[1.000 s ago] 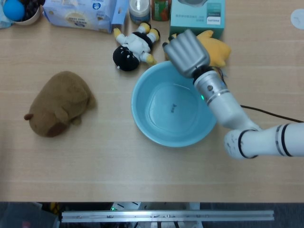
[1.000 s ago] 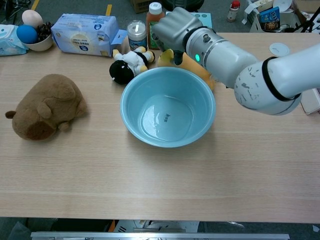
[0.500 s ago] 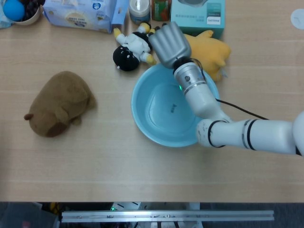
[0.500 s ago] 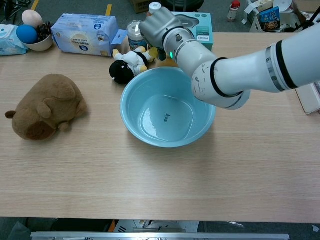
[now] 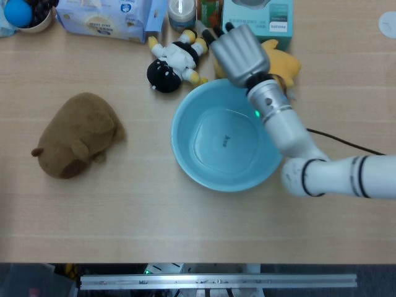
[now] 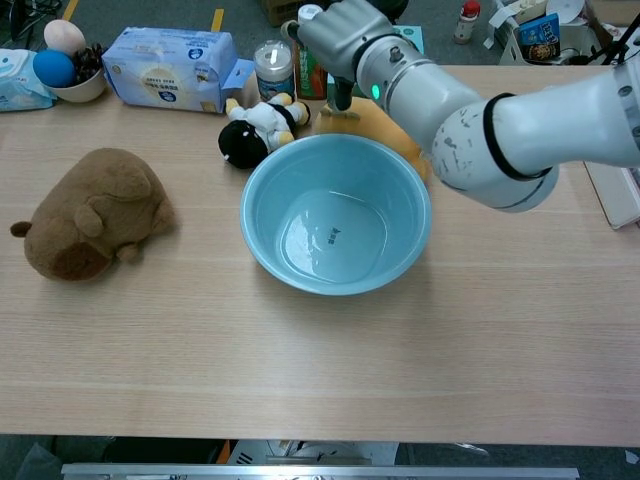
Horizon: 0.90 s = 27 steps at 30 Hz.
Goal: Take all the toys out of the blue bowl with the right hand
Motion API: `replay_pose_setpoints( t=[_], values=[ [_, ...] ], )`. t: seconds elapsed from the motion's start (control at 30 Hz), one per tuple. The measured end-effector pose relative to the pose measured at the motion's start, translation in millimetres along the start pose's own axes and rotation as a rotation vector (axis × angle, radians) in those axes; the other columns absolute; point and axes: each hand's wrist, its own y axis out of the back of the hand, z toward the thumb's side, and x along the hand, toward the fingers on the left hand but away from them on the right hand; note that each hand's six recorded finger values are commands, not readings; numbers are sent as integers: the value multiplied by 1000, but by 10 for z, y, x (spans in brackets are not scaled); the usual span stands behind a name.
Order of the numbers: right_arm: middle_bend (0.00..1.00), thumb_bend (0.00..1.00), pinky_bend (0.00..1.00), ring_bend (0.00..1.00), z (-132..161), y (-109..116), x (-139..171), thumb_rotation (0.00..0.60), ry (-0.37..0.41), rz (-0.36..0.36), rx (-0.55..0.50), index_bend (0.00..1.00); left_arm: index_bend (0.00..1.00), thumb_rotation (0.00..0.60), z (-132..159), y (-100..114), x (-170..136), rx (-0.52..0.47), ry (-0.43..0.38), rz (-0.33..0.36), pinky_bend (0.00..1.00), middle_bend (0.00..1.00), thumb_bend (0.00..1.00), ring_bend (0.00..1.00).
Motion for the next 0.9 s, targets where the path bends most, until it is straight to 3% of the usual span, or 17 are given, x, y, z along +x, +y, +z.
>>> replay_pose_setpoints(
  t=[0.27,0.53,0.9],
  values=[
    [356,226,575,343,-805,5,674,600,-103,-30,-44,260,104,600,65,59,71,4,-28,40,127,89,422,54],
    [362,226,575,343,-1757,-298,1575,600,-310,-51,-74,284,104,600,106,89,156,27,-42,82,128,89,423,53],
    [367,226,575,343,-2379,-738,2760,600,-529,-79,-146,302,104,600,213,142,269,46,-60,179,127,91,423,54]
  ],
)
